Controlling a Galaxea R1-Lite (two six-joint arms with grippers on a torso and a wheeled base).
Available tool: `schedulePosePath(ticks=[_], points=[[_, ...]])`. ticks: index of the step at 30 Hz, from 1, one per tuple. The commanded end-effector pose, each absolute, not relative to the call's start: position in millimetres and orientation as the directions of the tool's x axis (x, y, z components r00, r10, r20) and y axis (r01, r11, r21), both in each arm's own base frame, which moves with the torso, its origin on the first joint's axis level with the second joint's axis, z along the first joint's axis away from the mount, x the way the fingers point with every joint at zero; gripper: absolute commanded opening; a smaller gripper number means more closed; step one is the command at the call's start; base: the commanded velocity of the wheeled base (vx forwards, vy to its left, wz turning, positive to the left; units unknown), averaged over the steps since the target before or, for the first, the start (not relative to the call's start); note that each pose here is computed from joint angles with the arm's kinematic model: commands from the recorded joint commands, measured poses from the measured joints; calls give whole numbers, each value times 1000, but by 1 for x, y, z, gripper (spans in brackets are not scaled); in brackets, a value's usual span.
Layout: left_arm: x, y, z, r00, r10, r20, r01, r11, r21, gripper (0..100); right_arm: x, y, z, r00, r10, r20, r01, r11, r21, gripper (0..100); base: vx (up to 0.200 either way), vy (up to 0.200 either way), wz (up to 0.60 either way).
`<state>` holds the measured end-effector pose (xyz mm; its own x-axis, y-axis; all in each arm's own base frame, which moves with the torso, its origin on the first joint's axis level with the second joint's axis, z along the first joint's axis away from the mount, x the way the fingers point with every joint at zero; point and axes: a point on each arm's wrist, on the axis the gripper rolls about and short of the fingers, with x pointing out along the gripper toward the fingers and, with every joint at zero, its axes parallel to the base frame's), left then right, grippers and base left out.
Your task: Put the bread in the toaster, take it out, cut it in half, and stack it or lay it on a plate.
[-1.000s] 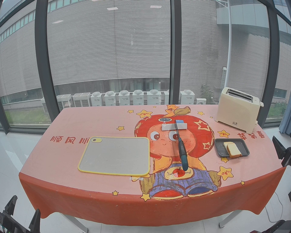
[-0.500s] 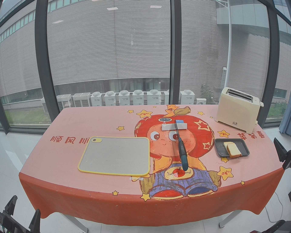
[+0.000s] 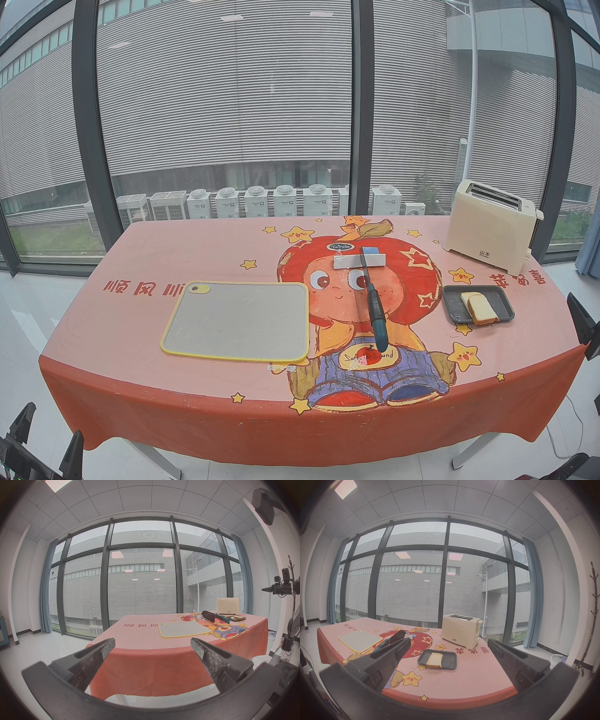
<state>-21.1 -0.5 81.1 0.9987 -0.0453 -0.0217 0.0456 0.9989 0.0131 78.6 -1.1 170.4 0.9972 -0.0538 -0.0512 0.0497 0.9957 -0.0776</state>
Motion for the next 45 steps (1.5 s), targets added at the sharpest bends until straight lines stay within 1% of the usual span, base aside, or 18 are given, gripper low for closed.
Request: schedulePosePath(ticks=[1,11,28,45], points=[[-20,-1,76,998,-44,-41,45,999,12,100,67,-1,174,998,-51,-23,49,996,-76,100,0,0,0],[-20,-1,76,998,-46,-41,47,999,12,100,56,-1,173,999,-35,-3,35,996,-77,100,0,0,0],[-20,-1,76,998,-46,-40,47,999,12,100,37,-1,167,1000,-31,-6,30,997,-77,100,0,0,0],[-20,-1,76,998,-46,-41,47,999,12,100,30,0,164,1000,-20,14,21,997,-76,100,0,0,0]])
